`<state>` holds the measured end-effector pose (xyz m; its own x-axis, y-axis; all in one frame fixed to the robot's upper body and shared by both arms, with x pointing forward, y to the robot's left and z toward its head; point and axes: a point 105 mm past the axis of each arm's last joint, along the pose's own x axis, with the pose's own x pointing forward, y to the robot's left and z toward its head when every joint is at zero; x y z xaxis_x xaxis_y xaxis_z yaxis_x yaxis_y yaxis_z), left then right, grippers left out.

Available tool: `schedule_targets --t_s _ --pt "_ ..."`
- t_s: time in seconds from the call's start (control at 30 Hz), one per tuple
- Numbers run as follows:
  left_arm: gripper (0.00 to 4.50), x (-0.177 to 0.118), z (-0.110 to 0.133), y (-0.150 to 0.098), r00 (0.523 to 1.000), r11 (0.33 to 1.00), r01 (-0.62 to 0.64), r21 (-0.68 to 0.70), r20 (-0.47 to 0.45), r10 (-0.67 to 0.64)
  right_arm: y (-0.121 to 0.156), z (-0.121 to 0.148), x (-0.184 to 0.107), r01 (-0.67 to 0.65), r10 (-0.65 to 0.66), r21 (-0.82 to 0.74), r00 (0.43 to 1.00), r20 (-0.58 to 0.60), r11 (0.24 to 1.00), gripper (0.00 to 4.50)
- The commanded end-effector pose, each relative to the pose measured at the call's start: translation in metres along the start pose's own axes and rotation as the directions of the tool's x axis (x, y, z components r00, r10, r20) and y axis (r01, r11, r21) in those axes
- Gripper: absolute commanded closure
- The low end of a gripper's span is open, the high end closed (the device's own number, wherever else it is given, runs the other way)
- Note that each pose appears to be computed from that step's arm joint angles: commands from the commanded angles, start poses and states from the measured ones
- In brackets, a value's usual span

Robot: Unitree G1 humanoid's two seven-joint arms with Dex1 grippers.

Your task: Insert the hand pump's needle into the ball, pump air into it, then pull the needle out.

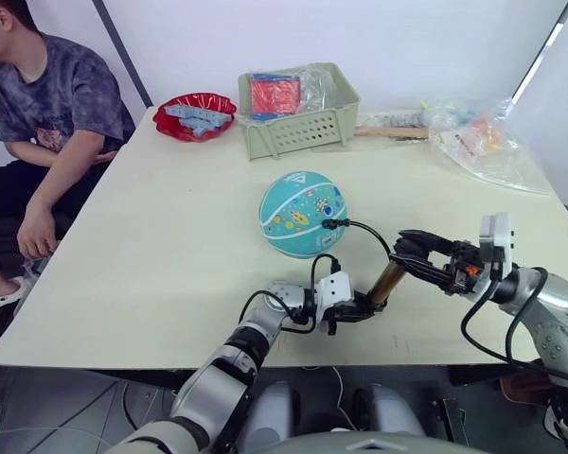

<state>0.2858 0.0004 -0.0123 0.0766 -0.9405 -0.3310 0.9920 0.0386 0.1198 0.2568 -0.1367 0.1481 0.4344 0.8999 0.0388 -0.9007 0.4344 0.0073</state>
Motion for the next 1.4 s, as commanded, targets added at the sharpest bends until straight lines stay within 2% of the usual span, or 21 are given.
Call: schedule_targets --t_s 0.03,0.23,0.4,0.57,0.67,0.9,1.07,1.13,1.23,1.4 --pt "3.43 -0.003 -0.034 -0.015 0.993 0.995 0.016 -0.096 -0.119 -0.027 0.020 -0.007 0.008 -0.141 0.143 0.104 0.990 -0.015 0.985 2.81" --pt "3.43 -0.003 -0.034 -0.017 0.993 0.995 0.019 -0.094 -0.117 -0.030 0.009 0.032 0.004 -0.137 0.137 0.009 0.990 0.024 0.991 2.81" --pt "3.43 -0.002 -0.035 -0.018 0.993 0.996 0.022 -0.092 -0.117 -0.033 0.000 0.079 -0.005 -0.123 0.129 -0.070 0.988 0.088 0.990 2.81" --pt "3.43 -0.003 -0.035 -0.019 0.992 0.995 0.025 -0.092 -0.117 -0.036 -0.009 0.114 -0.014 -0.087 0.104 -0.132 0.987 0.124 0.987 2.81" --pt "3.43 -0.003 -0.035 -0.019 0.992 0.995 0.027 -0.092 -0.118 -0.038 -0.011 0.130 -0.019 -0.070 0.093 -0.161 0.986 0.139 0.984 2.81" --pt "3.43 -0.003 -0.034 -0.018 0.992 0.995 0.029 -0.092 -0.119 -0.040 -0.009 0.148 -0.022 -0.072 0.102 -0.177 0.981 0.163 0.982 2.81" --pt "3.43 -0.002 -0.034 -0.017 0.992 0.996 0.030 -0.089 -0.119 -0.041 -0.005 0.119 -0.015 -0.105 0.115 -0.129 0.990 0.076 0.986 2.81" --pt "3.43 -0.002 -0.033 -0.017 0.992 0.996 0.030 -0.088 -0.118 -0.040 -0.004 0.098 -0.013 -0.114 0.116 -0.113 0.993 0.010 0.987 2.81" --pt "3.43 -0.002 -0.034 -0.018 0.992 0.996 0.030 -0.089 -0.118 -0.040 0.000 0.065 -0.008 -0.129 0.128 -0.058 0.991 -0.027 0.990 2.81" --pt "3.43 -0.003 -0.034 -0.019 0.992 0.996 0.030 -0.088 -0.118 -0.040 0.002 0.026 -0.005 -0.143 0.139 -0.033 0.985 -0.104 0.989 2.81"
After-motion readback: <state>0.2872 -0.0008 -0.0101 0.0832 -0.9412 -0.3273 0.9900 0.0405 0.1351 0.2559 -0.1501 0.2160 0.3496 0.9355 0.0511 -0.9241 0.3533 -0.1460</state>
